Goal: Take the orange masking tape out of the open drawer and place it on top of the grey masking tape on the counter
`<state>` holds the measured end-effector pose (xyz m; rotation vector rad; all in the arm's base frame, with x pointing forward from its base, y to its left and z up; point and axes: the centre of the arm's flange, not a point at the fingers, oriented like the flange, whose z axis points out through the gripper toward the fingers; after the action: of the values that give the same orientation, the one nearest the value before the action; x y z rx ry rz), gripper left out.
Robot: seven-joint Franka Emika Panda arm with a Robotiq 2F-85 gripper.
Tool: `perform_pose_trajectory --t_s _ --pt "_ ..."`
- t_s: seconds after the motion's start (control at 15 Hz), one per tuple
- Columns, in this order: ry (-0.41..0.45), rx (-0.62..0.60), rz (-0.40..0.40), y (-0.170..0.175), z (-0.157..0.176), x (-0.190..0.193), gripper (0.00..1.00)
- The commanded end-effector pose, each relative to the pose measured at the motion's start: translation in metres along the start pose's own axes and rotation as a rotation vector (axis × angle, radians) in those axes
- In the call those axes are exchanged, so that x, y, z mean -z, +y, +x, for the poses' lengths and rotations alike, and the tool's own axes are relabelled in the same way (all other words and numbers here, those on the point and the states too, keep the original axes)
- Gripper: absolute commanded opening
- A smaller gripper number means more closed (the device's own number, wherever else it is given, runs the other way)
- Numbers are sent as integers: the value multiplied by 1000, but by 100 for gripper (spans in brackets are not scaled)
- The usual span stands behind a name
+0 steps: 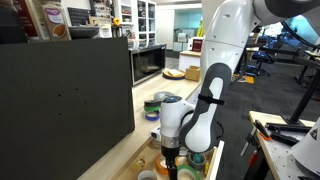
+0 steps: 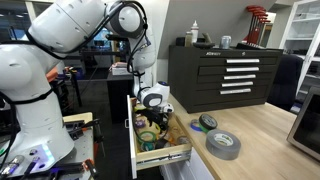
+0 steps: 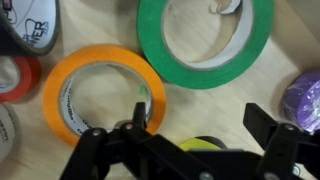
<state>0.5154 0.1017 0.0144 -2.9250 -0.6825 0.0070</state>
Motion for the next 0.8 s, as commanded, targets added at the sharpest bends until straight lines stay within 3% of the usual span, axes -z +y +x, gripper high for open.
perform_pose_trajectory --t_s 0.0,0.53,0.6,0.67,0.73 --pt "-1 -7 8 10 8 -9 100" --pt "-11 -15 11 18 4 -21 100" --pt "-11 -14 10 18 3 -21 93" --pt "-7 -10 5 18 2 -20 73" --pt "-3 -7 5 18 2 -19 69"
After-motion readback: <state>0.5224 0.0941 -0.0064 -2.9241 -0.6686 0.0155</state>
